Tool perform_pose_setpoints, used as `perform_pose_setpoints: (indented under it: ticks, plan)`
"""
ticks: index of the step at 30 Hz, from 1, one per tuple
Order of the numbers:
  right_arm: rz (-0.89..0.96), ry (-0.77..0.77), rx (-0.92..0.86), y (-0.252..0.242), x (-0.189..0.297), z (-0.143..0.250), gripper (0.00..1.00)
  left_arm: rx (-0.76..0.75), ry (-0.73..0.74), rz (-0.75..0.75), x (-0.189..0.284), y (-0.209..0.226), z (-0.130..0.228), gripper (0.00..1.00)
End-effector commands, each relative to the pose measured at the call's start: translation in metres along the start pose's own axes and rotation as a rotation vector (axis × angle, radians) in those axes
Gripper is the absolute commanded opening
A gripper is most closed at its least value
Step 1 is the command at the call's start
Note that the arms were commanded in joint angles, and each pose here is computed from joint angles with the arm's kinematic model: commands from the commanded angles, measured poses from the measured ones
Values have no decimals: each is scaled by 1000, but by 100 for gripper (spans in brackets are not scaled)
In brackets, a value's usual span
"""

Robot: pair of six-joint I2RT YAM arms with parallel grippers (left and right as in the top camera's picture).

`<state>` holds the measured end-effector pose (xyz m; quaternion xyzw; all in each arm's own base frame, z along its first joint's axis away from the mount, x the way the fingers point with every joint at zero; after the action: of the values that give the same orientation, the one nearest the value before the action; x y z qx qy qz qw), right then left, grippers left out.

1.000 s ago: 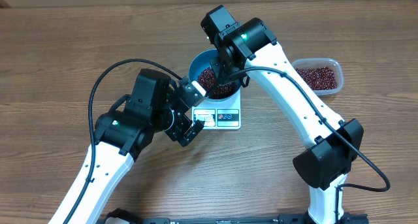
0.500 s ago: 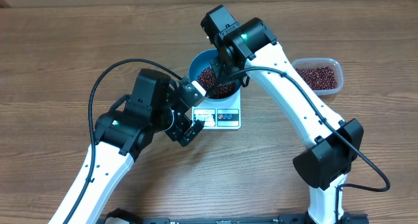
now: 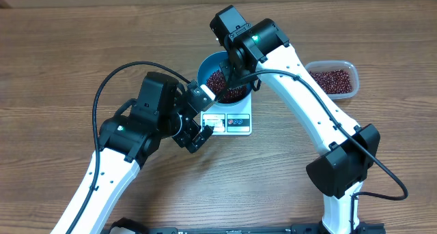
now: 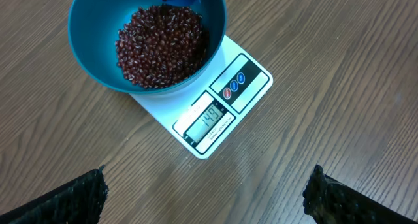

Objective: Scoop item into bowl and weigh 150g on scale
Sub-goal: 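Hold the blue scoop still over the teal bowl with the right gripper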

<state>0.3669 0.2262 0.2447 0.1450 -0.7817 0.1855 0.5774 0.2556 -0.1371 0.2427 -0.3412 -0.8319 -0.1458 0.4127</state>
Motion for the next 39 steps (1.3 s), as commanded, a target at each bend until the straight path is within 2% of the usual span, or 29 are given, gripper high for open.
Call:
perform_pose_setpoints:
  ticks: [1, 39]
  plan:
    - [0, -86, -3, -2, 30, -4, 4, 9, -8, -4, 2, 2, -2, 99]
    - [-16, -85, -3, 0, 30, -4, 4, 9, -8, -4, 2, 2, -2, 99]
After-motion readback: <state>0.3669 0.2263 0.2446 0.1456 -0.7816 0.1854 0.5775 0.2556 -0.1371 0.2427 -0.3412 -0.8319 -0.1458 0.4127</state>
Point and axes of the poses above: each gripper's point midway between its finger pads, its own x axis back along the fingers, its own y axis along the line the jaws close on, z = x × y, the point moved 6 cm from there along x, back along the fingers, and after that the axes turned 6 degrees about x, right-handed, at the moved point
